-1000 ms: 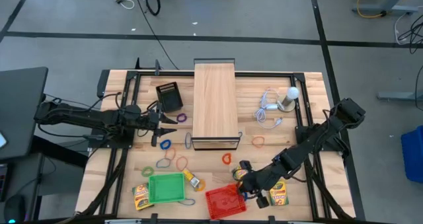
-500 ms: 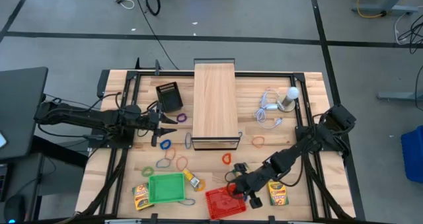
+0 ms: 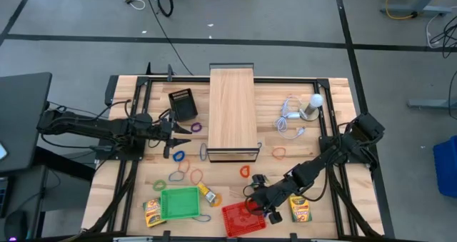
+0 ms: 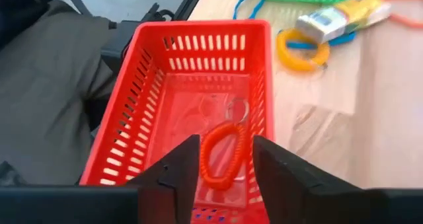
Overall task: Pick & Place Office Desk Supplies
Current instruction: Put the blue spring keychain into the red basket
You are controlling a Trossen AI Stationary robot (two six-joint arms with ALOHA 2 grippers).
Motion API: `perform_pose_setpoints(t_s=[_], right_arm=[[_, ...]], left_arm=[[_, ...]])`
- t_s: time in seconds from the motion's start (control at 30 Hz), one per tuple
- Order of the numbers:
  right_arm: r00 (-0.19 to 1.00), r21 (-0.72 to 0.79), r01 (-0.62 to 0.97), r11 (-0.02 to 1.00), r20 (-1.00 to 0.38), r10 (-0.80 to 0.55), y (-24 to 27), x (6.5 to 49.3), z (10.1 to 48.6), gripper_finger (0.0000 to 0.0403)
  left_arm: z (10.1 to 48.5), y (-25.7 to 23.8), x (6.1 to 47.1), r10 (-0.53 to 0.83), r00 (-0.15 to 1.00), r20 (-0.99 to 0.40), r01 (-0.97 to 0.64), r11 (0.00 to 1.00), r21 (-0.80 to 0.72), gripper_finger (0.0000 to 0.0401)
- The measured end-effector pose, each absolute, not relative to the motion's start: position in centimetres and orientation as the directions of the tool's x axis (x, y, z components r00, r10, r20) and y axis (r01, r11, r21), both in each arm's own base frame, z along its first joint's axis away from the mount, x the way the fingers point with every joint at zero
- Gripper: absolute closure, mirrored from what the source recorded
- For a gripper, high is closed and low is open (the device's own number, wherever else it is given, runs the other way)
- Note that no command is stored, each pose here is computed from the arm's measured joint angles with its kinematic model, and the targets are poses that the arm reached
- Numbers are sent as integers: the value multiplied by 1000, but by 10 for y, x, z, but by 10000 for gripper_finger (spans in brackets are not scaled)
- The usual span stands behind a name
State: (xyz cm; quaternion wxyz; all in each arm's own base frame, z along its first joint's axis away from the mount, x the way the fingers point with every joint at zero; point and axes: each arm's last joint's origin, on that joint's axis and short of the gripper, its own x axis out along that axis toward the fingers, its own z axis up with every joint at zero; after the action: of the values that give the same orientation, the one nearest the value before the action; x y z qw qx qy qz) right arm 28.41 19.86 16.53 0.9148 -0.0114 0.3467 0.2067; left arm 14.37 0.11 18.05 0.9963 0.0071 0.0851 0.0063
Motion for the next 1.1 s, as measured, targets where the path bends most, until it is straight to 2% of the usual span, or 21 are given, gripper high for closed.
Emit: perform_pose_setpoints(t_s=[0.17,0.33,0.67,0.87,1.1], right_arm=[[732,21,-389,921,-599,323,200,290,185,244],[779,-57,-424,904,-532,333,197,289,207,243],[857,-75,-394,916,-389,337,176,289,247,243],[884,-118,-401,909,-310,349,158,257,254,243],[949,-71,-314,947,-52,311,112,194,229,243]], left_arm=[[180,1,144,6,985,-175,-6,1000,0,255],[177,-4,146,-26,980,-196,30,999,18,255],[178,-9,147,-54,983,-178,61,998,33,255],[178,-8,147,-48,983,-179,55,998,35,255],[178,-8,147,-48,983,-180,54,998,29,255]])
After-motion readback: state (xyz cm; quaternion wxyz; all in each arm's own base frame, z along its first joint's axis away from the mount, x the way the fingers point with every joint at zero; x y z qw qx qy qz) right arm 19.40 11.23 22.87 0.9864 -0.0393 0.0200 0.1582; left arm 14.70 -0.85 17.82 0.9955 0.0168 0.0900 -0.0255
